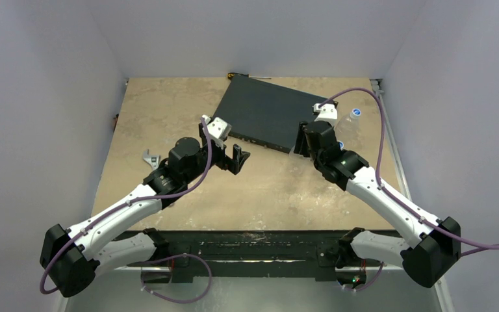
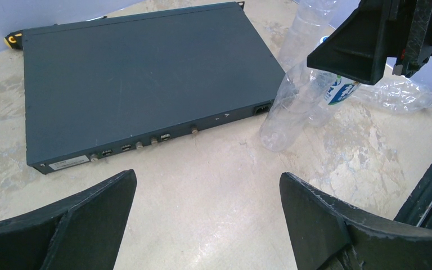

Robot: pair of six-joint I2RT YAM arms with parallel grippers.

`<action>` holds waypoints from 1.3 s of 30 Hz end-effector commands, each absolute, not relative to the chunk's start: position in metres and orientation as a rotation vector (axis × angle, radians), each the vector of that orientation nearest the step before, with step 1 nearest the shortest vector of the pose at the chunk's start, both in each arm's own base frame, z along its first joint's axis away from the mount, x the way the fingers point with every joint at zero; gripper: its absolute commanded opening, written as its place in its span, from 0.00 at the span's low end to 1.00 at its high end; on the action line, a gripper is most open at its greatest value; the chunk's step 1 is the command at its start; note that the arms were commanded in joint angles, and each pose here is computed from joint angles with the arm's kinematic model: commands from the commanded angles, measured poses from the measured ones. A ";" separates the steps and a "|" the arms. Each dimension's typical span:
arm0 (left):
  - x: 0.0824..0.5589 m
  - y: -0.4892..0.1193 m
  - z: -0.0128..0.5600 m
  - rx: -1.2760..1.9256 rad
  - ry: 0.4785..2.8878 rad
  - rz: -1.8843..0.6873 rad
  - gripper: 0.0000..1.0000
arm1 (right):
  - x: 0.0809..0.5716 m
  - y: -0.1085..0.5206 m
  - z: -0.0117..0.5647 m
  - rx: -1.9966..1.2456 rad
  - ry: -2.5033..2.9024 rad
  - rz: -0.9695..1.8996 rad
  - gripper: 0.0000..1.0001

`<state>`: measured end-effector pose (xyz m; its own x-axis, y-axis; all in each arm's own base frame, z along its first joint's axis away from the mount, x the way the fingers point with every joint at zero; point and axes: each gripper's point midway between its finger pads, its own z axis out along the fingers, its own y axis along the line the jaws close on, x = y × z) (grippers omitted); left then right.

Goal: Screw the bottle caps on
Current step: Place the plastic bottle at the center of the board, then reset both arms

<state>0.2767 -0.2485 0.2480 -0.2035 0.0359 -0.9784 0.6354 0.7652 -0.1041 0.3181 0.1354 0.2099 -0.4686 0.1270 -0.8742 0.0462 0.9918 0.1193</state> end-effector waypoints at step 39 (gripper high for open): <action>0.327 -0.180 0.298 -0.008 1.831 -0.221 1.00 | 0.286 0.173 0.392 0.080 1.769 0.594 0.98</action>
<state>0.3227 -0.1951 0.2815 -0.3055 -0.0973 -0.9472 0.1856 0.9696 -0.1595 0.2941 0.1607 0.3638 -0.3181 0.3079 -0.8967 -0.1686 0.9123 0.3732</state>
